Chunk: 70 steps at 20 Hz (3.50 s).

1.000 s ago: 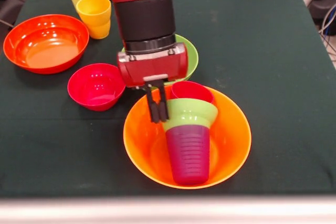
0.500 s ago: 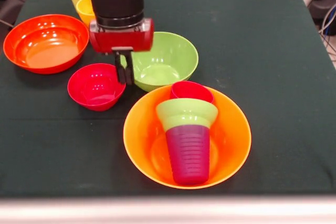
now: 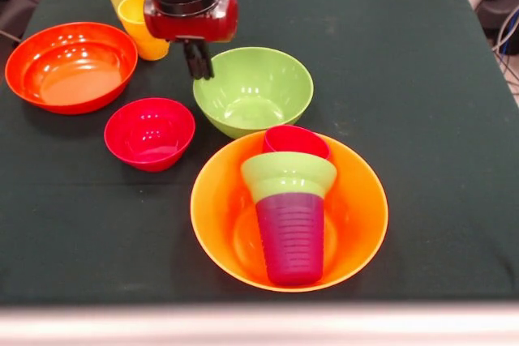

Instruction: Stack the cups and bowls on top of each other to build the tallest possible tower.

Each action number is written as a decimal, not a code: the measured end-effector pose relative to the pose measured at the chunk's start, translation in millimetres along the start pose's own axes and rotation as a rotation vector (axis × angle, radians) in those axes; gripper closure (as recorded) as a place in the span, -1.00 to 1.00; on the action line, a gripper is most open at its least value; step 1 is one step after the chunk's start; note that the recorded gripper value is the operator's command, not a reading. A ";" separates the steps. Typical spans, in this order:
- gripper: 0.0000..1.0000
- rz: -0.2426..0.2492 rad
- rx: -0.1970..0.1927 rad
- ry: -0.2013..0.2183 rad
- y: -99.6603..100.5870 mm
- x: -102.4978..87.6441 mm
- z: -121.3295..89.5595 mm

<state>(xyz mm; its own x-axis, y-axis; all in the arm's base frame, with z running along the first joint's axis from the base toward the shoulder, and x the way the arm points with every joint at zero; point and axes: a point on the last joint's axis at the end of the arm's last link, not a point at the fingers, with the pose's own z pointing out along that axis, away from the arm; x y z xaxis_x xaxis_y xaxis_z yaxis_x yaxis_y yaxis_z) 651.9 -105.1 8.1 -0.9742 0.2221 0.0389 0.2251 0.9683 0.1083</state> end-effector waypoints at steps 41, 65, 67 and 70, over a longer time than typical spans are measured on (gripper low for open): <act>-1.00 -0.062 0.202 -0.275 -21.0 -22.8 -62.5; -1.00 0.012 -0.009 -0.228 56.1 -45.1 -27.2; -1.00 -0.009 -0.004 -0.207 73.2 -50.5 -13.1; -1.00 -0.034 0.007 -0.184 91.9 -55.2 1.1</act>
<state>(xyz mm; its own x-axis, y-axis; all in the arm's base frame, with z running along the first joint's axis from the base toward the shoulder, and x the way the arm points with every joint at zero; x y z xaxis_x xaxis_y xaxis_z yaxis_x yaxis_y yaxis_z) 726.4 -28.2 14.9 -0.9674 0.2059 -0.1473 0.1926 0.9762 0.0993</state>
